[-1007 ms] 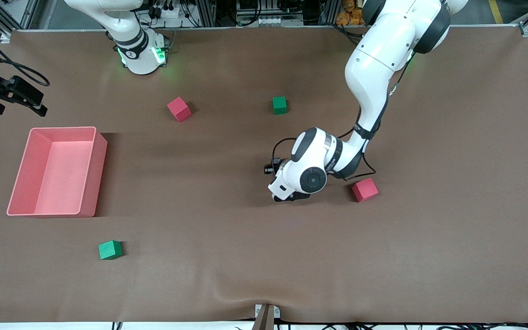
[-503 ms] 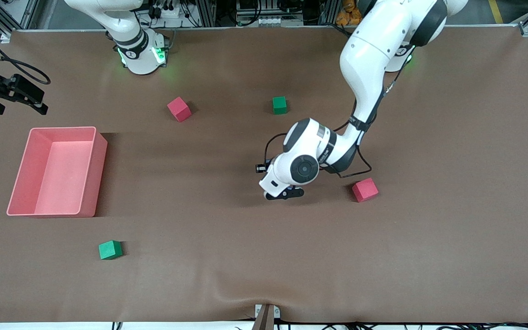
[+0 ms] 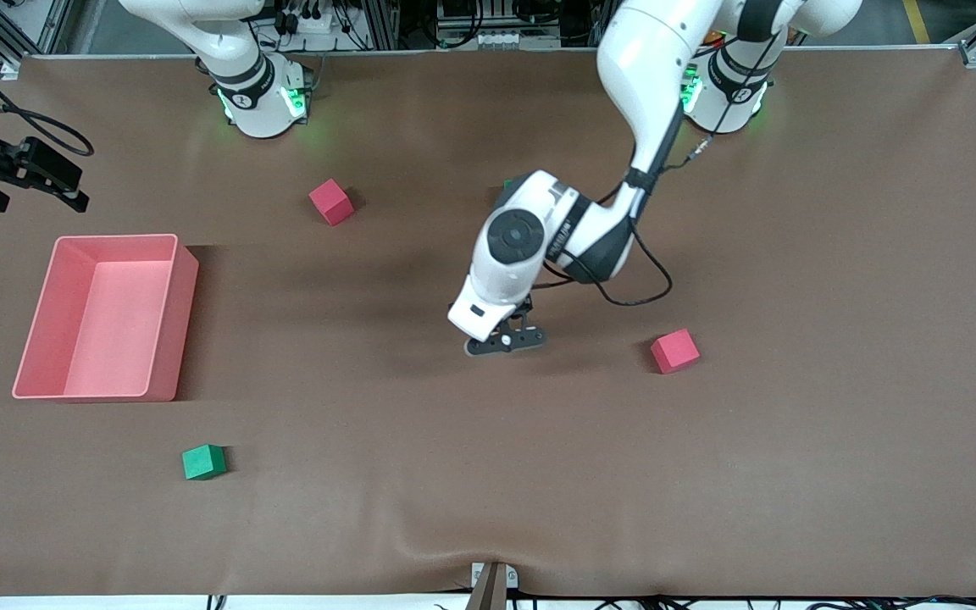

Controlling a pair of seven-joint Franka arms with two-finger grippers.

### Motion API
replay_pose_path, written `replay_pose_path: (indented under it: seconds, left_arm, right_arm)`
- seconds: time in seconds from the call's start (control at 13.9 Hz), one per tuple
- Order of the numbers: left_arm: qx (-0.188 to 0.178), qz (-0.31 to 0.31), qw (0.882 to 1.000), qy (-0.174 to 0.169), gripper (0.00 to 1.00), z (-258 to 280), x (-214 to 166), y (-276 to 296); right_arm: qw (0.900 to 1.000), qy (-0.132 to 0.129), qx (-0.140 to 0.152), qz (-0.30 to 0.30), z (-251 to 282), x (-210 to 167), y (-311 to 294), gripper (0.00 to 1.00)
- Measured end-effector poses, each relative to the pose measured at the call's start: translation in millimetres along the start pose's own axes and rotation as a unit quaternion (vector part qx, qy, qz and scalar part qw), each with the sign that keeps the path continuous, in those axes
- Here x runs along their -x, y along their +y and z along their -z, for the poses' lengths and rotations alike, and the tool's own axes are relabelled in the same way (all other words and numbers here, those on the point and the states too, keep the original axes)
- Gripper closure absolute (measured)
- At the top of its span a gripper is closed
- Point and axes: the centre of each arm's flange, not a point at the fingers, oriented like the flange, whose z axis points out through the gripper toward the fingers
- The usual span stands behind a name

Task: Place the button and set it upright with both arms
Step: 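Lift and turn the button upright with the left gripper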

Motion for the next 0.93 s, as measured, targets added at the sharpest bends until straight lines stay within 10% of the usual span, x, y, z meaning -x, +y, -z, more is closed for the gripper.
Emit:
replay_pose_path:
  seconds: [0.93]
  left_arm:
    - [-0.023,-0.024,0.961,0.276,0.57,-32,84,59]
  right_arm:
    - [1.000,-0.002,0.000,0.000,-1,0,0,0.00]
